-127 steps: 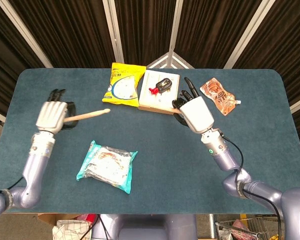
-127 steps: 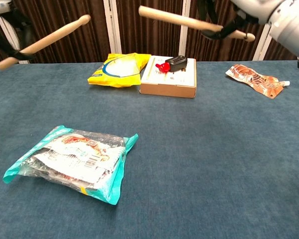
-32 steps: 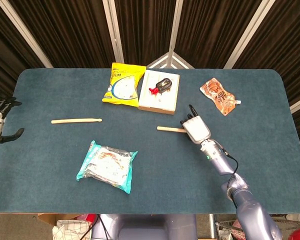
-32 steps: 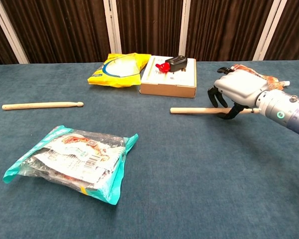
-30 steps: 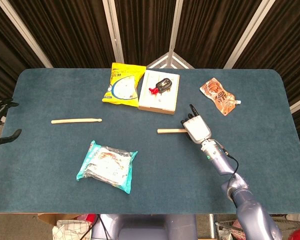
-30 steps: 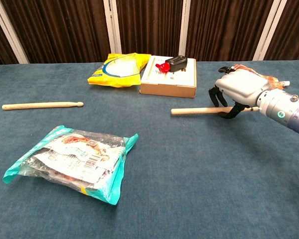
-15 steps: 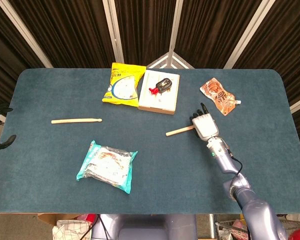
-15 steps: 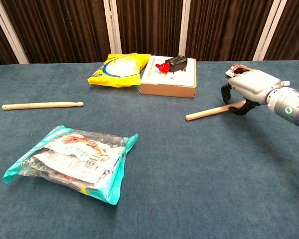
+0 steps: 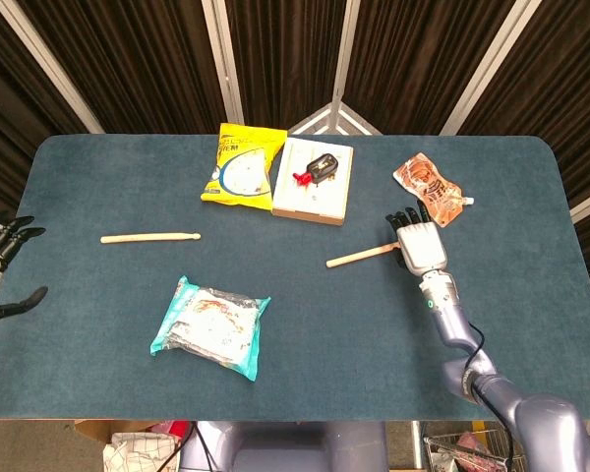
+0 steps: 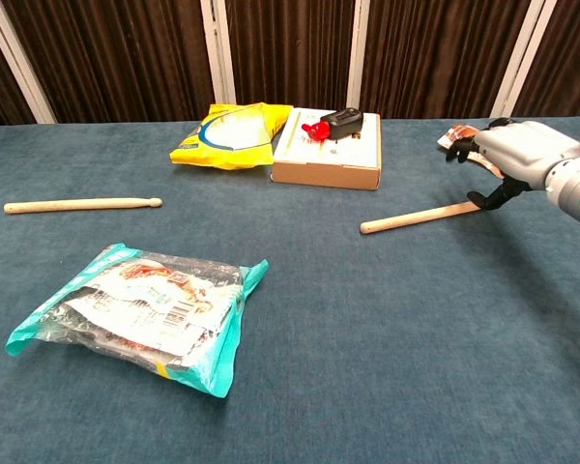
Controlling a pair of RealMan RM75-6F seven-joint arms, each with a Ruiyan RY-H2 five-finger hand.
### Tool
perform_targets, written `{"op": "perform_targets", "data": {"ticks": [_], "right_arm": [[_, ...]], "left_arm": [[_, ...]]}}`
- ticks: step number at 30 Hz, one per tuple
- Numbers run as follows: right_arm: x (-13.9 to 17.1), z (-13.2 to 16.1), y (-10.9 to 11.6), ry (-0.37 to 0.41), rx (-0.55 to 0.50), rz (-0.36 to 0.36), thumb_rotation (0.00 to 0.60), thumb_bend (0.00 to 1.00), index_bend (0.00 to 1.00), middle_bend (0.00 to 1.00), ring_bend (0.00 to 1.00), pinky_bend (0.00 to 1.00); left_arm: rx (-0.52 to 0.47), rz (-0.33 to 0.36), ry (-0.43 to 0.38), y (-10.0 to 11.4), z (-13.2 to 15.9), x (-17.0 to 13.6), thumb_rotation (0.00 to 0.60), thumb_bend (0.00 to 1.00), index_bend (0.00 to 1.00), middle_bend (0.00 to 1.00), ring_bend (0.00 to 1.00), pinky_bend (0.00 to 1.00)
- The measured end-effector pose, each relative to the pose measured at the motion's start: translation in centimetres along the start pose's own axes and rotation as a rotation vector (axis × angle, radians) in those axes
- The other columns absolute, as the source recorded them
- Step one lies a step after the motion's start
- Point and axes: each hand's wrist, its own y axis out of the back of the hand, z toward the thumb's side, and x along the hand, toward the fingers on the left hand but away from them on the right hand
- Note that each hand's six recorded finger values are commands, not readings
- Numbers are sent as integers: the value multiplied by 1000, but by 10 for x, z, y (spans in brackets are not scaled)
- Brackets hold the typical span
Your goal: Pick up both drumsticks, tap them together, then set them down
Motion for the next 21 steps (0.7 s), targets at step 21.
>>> {"op": "perform_targets", "data": {"ticks": [21], "right_arm": [[195,-25,98,-122,-203,-149,600,313,0,0,0,0]], "left_arm": [[22,-56,187,-45,-15,-107,600,272,83,0,0,0]]}}
